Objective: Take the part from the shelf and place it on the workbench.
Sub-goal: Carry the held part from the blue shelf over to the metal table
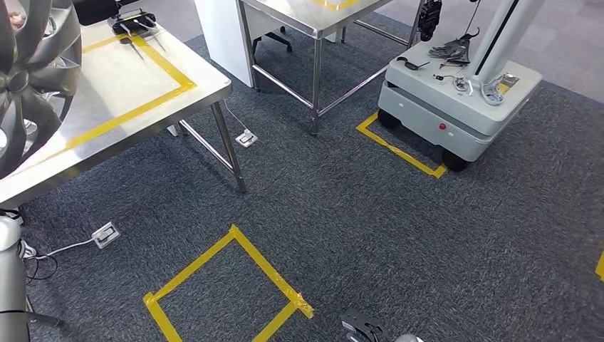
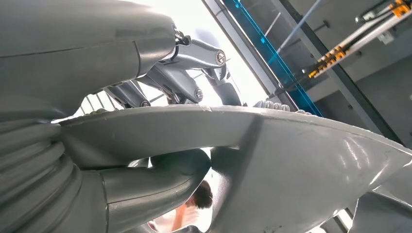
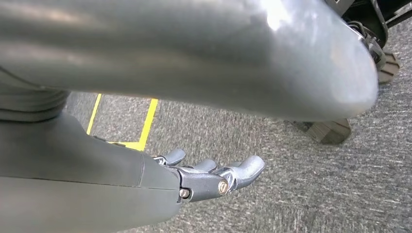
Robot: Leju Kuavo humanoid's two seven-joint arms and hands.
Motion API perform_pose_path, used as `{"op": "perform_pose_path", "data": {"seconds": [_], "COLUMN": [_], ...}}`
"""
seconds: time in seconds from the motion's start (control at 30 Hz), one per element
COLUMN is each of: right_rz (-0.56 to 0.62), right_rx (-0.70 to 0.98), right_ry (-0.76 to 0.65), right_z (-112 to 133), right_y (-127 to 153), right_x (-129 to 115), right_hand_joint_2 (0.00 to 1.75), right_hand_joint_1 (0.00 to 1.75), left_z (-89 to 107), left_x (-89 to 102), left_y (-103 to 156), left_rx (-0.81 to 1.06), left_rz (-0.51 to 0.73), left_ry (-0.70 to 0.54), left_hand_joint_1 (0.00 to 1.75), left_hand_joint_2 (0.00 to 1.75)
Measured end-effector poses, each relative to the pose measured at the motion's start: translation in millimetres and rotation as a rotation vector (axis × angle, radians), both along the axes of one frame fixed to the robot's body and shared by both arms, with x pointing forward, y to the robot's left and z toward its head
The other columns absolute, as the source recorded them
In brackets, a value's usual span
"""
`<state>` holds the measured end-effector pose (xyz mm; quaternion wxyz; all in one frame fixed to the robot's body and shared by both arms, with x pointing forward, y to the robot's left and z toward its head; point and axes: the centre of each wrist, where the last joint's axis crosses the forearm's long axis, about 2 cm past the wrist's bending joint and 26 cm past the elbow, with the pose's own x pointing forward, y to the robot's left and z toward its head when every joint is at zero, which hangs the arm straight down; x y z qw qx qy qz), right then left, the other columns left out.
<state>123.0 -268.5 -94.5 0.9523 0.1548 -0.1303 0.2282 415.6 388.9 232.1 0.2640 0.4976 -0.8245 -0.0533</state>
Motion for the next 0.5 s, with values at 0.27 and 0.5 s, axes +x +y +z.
{"op": "perform_pose_path", "data": {"seconds": [0.27,0.5], "right_rz": [-0.001,-0.002], "right_rx": [-0.001,-0.001], "right_ry": [-0.005,-0.003], "right_z": [0.9,0.6], "right_y": [-0.4,-0.3], "right_x": [3.3,2.2], "right_hand_joint_2": [0.00,0.00], "right_hand_joint_1": [0.00,0.00], "left_z": [1.8,0.5], "left_x": [0.1,0.0], "left_y": [-0.5,-3.0], "left_rx": [-0.001,-0.005], "left_rz": [0.000,-0.003], "left_ry": [-0.006,-0.004], "left_hand_joint_1": [1.75,1.75], "left_hand_joint_2": [1.75,1.75]}}
